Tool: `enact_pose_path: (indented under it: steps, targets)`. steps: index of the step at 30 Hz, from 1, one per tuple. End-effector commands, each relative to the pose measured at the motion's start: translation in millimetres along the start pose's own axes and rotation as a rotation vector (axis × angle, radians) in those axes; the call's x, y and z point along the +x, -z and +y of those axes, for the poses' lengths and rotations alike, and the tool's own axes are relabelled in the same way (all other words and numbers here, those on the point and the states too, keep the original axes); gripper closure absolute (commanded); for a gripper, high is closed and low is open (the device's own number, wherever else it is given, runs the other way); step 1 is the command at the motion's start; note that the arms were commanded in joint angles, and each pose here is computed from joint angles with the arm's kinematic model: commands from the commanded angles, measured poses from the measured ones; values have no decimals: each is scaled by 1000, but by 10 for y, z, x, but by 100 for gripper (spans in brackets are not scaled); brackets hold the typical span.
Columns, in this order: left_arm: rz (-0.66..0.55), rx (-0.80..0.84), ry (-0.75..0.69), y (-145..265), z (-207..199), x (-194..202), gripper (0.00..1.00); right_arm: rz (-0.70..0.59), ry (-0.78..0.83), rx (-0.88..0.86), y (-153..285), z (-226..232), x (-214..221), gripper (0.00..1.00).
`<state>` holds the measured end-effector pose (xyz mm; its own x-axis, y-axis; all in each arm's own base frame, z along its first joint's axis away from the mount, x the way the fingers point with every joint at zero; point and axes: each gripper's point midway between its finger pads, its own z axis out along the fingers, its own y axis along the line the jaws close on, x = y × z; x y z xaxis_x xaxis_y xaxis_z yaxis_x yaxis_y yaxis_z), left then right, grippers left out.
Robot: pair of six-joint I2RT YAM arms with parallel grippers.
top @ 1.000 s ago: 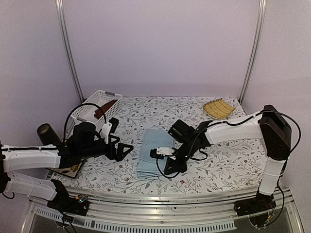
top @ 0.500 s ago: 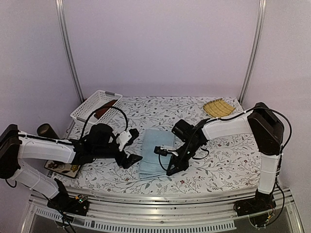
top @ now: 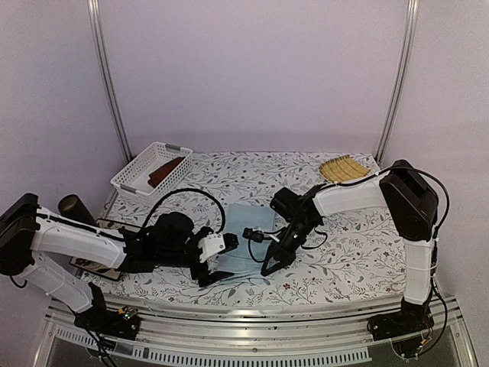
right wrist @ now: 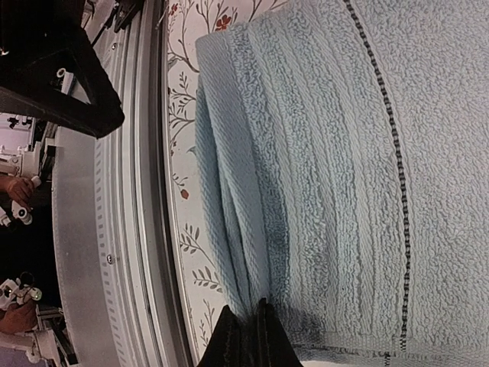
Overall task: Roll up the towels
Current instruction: Roll the towel at the center of the board.
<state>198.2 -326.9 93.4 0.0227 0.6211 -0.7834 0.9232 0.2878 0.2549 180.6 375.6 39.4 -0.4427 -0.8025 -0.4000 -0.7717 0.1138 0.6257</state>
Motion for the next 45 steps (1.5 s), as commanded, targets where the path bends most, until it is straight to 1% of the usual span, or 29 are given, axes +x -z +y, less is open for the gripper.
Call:
enact_pose_path:
  steps: [1, 7, 13, 17, 21, 22, 24, 25, 26, 28, 31, 34, 39, 45]
  targets:
    - [59, 6, -112, -108, -210, 100, 5, -8, -71, -79, 29, 46, 5, 98]
    - [92, 30, -161, -171, -385, 150, 12, -17, -92, -74, 89, 11, 7, 98]
    - [113, 65, -194, -175, -535, 194, 12, -23, -109, -71, 112, -16, 23, 98]
    - [156, 60, -212, -220, -578, 256, 19, -15, -119, -66, 99, -43, 47, 98]
    - [211, 27, -234, -277, -566, 325, 24, -25, -125, -70, 130, -55, 23, 98]
    - [227, 18, -236, -299, -559, 349, 27, -30, -123, -72, 142, -58, 8, 98]
    - [257, -10, -238, -343, -529, 384, 36, -27, -126, -68, 141, -72, 6, 98]
    - [272, -24, -239, -360, -511, 402, 39, -25, -128, -68, 136, -80, 9, 98]
    - [281, -35, -240, -373, -500, 409, 44, -27, -127, -68, 136, -86, 5, 98]
    - [284, -54, -240, -395, -474, 405, 52, -26, -130, -69, 132, -94, 7, 98]
    - [292, -72, -243, -412, -443, 407, 68, -25, -129, -65, 134, -99, 22, 98]
    - [300, -68, -235, -413, -446, 407, 73, -22, -132, -60, 123, -113, 47, 98]
    - [299, 25, -233, -395, -595, 400, 82, -17, -135, -45, 123, -151, 58, 98]
    - [283, 164, -215, -366, -745, 266, 100, -23, -104, -7, 189, -157, 33, 97]
